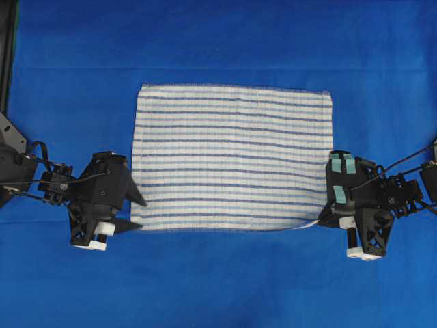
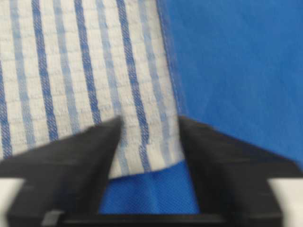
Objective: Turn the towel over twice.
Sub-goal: 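Open both grippers and release the towel edge, then move both grippers back to the towel's far corners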
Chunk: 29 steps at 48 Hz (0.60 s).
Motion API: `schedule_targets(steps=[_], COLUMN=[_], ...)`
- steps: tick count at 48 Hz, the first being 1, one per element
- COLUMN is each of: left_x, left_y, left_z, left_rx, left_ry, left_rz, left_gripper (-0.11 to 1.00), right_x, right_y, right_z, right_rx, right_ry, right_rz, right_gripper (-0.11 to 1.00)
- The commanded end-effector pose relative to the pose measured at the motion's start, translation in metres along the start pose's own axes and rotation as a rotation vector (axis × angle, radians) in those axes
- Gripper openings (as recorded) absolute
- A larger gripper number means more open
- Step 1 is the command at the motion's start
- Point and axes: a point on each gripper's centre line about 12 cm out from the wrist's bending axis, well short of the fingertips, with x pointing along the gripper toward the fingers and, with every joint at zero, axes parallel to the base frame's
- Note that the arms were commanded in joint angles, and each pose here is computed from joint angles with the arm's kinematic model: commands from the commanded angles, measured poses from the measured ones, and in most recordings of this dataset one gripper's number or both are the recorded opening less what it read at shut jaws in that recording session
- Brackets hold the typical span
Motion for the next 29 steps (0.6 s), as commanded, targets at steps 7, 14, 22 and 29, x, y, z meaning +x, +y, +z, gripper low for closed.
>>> schedule_targets(steps=[7,14,22,29], left_x=[-0.006,-0.019,-0.043,-0.068], left_y=[-0.003,-0.003,-0.002,0.001], left_z=[0.024,0.042,0.064,0.081], left_rx=[0.010,0.001,-0.013,-0.020], left_ry=[-0.038,-0.056,-0.103,-0.191], left_rz=[-0.005,-0.002,0.001,0.006], left_gripper=[0.83,0.76,0.76,0.76], right_x=[-0.005,-0.019,-0.048,-0.077], right_y=[0.007,0.006,0.001,-0.005], right_z=[0.015,0.025,0.044,0.059], right_rx=[-0.010,-0.034,-0.078,-0.127], right_ry=[-0.034,-0.050,-0.152,-0.268], right_rz=[0.014,0.005,0.000,-0.012], right_gripper=[0.54,0.64,0.62,0.62])
